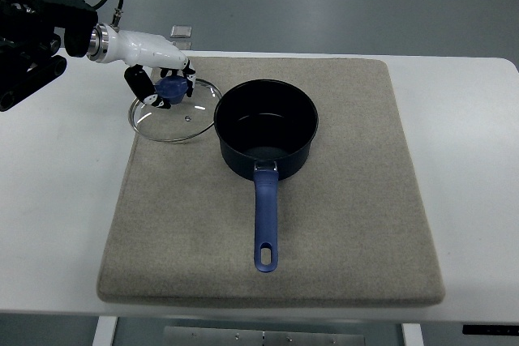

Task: Open pot lid and place left with left hand
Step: 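Lower the lid onto the mat beside the saucepan, nearer the left arm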

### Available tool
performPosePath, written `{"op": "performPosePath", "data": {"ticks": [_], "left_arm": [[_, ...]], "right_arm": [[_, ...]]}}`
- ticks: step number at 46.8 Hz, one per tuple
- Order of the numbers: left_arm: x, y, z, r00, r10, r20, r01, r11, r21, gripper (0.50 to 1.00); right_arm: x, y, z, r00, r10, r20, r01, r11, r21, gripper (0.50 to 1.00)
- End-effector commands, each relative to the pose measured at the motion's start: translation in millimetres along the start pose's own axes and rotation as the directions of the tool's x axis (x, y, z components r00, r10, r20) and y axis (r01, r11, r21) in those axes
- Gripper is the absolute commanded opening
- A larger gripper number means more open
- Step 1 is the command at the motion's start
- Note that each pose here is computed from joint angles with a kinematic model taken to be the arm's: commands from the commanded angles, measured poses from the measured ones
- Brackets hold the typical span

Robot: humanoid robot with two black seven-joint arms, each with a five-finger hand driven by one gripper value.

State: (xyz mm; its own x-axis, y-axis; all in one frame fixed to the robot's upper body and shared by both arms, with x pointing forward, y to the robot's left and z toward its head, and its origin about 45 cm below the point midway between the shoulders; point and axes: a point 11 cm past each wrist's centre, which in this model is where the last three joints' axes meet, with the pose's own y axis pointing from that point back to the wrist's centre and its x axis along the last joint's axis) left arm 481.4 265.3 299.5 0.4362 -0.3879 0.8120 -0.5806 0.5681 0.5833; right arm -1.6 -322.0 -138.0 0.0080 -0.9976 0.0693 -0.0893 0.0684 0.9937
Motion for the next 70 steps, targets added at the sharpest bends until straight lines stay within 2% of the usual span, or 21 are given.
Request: {"op": "performPosePath", "data": {"ticks": [1, 24, 70], "left_arm": [[-1.2, -1.4, -1.5, 1.000, -0.007, 0.017, 0.007, 1.000, 0.009, 0.500], [-10.7, -8.1, -11.1, 0.997, 0.017, 0.074, -0.021, 0.999, 0.049, 0.500], [-16.1, -16.9, -4.5, 0.996, 0.029, 0.083, -0.031, 0.999, 0.029, 0.500]], "right_arm": [[0.5, 0.0, 0.0, 1.000, 0.001, 0.000, -0.001, 1.000, 0.000, 0.917], [0.0, 0.0, 0.0, 1.000, 0.000, 0.000, 0.000, 1.000, 0.000, 0.917], [0.0, 0.0, 0.0, 1.000, 0.000, 0.000, 0.000, 1.000, 0.000, 0.917]]}}
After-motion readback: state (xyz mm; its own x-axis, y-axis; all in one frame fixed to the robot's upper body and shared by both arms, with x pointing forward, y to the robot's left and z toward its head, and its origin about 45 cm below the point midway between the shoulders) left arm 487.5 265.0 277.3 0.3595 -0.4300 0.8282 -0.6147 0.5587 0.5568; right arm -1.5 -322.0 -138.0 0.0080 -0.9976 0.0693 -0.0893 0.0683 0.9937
